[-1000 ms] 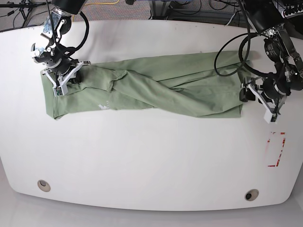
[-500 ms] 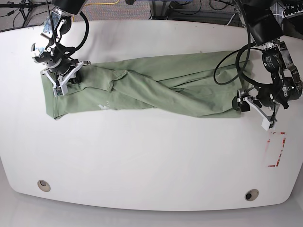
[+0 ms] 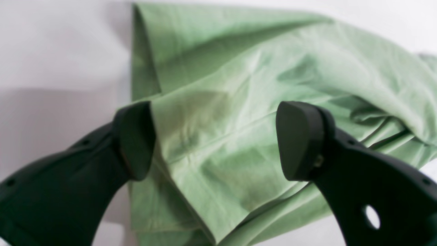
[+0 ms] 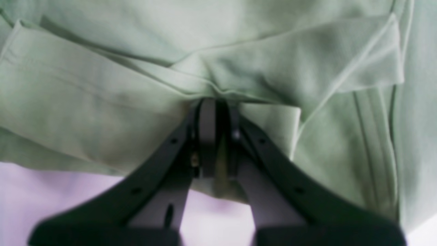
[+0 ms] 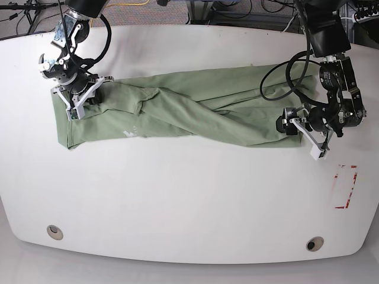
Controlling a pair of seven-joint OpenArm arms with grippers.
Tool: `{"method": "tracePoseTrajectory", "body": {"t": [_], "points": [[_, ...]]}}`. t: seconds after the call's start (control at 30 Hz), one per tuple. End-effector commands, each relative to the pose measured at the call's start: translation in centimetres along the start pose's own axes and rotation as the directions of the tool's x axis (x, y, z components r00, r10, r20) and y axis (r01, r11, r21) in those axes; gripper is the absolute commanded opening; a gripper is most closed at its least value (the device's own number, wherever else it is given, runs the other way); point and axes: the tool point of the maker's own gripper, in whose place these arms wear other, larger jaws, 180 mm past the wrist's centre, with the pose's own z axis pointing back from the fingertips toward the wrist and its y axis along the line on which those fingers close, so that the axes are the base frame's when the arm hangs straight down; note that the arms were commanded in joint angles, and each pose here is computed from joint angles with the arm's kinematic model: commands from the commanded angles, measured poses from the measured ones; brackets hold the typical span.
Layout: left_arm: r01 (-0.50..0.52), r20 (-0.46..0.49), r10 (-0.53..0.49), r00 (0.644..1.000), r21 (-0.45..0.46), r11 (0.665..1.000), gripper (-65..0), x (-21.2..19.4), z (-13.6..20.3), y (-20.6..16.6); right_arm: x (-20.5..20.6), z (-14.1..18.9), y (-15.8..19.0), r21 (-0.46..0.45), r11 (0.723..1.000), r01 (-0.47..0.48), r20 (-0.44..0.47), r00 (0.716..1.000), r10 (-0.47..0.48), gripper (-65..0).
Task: Fold the T-shirt properly
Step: 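Adjust the left gripper's grasp on the strip's end, pinching the edge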
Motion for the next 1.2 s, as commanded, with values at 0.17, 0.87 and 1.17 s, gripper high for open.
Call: {"method": "tracePoseTrajectory", "body": {"t": [0.17, 0.87, 1.17], "points": [[0.056, 0.003, -0.056, 0.998, -0.016, 0.998, -38.2, 0.9, -0.2, -1.1, -0.7, 0.2, -0.4, -0.016, 1.0, -0.015, -0.039, 0.999, 0.015, -61.0], [0.037, -0.031, -0.037, 0.999, -0.011, 0.999, -53.5, -0.8, -0.4, -0.6, -0.5, 0.2, -0.4, -0.017, 1.0, -0.016, -0.036, 0.999, 0.015, -61.0], [0.033, -0.034, -0.033, 0.999, -0.009, 0.999, -53.5, -1.1, -0.4, -0.4, -0.4, 0.2, -0.4, -0.017, 1.0, -0.016, -0.034, 0.999, 0.015, -61.0]]}}
